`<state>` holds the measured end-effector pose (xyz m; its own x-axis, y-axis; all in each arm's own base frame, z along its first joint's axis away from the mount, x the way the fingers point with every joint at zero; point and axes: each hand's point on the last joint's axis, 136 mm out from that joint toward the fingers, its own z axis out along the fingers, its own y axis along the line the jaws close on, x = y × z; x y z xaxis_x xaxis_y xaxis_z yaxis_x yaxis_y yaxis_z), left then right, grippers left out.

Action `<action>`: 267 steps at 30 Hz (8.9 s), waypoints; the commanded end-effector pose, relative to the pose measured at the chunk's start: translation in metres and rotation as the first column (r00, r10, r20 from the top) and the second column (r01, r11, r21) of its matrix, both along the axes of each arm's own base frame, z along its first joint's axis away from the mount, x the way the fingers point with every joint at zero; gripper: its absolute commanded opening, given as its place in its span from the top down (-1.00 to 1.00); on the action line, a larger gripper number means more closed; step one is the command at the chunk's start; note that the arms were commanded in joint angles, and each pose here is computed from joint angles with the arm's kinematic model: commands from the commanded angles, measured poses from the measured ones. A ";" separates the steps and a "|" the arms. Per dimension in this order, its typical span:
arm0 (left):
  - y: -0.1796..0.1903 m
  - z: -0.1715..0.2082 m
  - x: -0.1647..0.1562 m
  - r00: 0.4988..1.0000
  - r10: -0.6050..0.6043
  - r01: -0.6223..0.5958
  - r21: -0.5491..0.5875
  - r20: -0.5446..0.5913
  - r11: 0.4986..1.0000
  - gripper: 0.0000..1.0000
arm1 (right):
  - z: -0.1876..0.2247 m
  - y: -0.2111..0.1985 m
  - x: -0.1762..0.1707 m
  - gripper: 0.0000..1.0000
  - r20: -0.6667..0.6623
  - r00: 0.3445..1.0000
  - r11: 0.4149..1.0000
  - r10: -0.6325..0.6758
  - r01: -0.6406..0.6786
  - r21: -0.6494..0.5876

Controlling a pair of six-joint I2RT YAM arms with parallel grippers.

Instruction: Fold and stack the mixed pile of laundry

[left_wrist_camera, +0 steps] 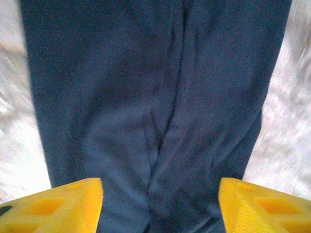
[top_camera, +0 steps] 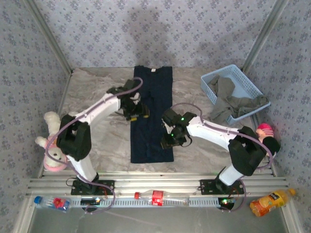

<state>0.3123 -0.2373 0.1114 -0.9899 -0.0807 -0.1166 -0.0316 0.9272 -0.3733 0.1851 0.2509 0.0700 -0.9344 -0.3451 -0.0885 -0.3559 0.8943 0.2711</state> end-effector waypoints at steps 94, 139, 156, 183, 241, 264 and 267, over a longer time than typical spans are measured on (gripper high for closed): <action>0.024 -0.037 -0.195 0.989 0.094 -0.068 0.216 -0.110 0.974 -0.39 | -0.012 -0.075 0.037 0.20 0.087 0.931 0.933 -0.355 0.347 0.091; 0.058 -0.045 -0.165 0.949 0.311 -0.315 -0.121 -0.053 0.941 -0.64 | -0.033 -0.009 -0.034 -0.12 -0.092 0.932 0.922 -0.350 0.360 0.142; 0.050 -0.078 -0.192 0.974 0.161 -0.188 -0.177 -0.156 0.966 0.09 | -0.049 0.025 -0.042 0.19 -0.027 0.903 0.901 -0.429 0.430 0.066; 0.030 0.034 0.001 0.958 0.282 -0.269 -0.184 0.049 0.945 1.00 | 0.065 0.008 0.132 1.00 -0.026 0.811 0.737 -0.584 0.543 0.403; 0.019 -0.054 -0.122 0.990 0.139 -0.137 0.049 -0.033 0.989 -0.35 | -0.014 -0.042 0.015 -0.12 0.109 0.883 0.890 -0.456 0.452 0.060; 0.021 -0.095 -0.113 0.979 0.198 -0.194 0.085 -0.041 0.977 0.00 | -0.046 -0.015 0.002 -0.30 0.052 0.816 0.815 -0.576 0.567 0.122; 0.013 -0.096 -0.110 0.980 0.192 -0.189 0.071 -0.043 0.979 0.45 | -0.050 -0.015 0.005 0.10 0.055 0.812 0.812 -0.581 0.573 0.111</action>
